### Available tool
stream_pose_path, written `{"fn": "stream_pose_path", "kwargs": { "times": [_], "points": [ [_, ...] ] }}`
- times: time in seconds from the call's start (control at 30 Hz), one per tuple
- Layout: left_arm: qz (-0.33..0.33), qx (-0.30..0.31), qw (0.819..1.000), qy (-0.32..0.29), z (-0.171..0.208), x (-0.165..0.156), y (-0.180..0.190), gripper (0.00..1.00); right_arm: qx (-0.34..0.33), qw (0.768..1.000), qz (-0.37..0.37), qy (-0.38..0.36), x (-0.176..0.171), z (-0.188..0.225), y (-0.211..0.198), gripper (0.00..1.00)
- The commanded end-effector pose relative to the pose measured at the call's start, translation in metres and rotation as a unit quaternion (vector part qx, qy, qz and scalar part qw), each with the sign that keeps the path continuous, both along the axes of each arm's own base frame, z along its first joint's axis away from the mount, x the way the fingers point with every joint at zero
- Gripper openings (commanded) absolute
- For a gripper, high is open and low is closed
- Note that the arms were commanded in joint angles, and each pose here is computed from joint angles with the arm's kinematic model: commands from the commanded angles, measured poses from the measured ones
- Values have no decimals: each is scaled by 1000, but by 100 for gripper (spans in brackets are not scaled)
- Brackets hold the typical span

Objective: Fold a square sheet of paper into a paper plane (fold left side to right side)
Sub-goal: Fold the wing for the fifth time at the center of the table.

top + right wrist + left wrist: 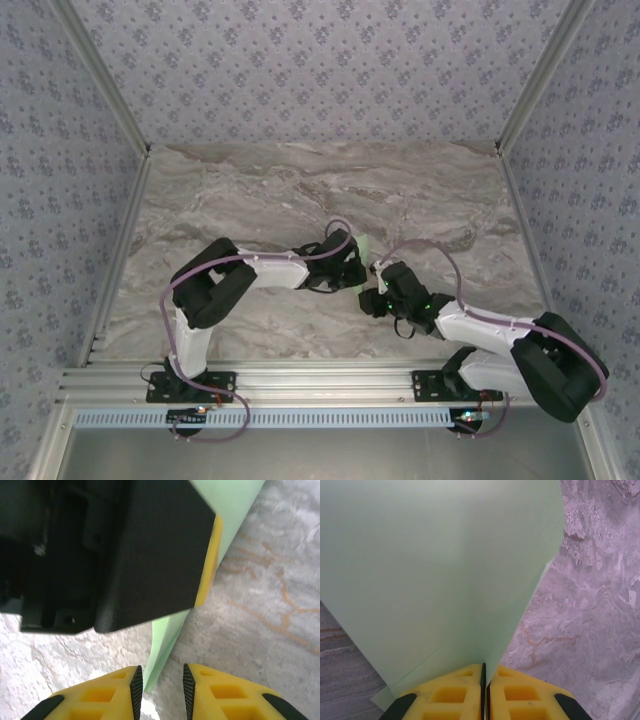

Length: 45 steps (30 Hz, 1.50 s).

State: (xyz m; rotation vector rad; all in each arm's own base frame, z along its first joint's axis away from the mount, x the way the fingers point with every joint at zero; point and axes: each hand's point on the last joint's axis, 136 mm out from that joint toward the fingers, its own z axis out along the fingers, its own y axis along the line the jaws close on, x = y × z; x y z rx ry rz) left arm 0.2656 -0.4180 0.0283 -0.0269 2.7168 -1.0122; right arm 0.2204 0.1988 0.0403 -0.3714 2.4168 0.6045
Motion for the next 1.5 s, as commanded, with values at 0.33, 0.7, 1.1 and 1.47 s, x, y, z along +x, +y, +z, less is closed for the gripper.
{"fn": "stream_pose_path", "kwargs": {
  "times": [0.33, 0.7, 1.1, 1.47],
  "points": [
    [-11, -19, 1000, -3, 1, -4, 5, 10, 124, 992, -30, 8, 35, 37, -33, 41],
    [-41, -97, 993, -56, 33, -16, 8, 10, 263, 963, -24, 55, 87, 61, -14, 48],
    [-20, -135, 990, -42, 33, -17, 19, 10, 305, 947, -41, 88, 109, 59, -3, 67],
    [-12, -144, 989, -37, 26, -22, 27, 10, 311, 938, -51, 143, 121, 45, 16, 74]
  ]
}}
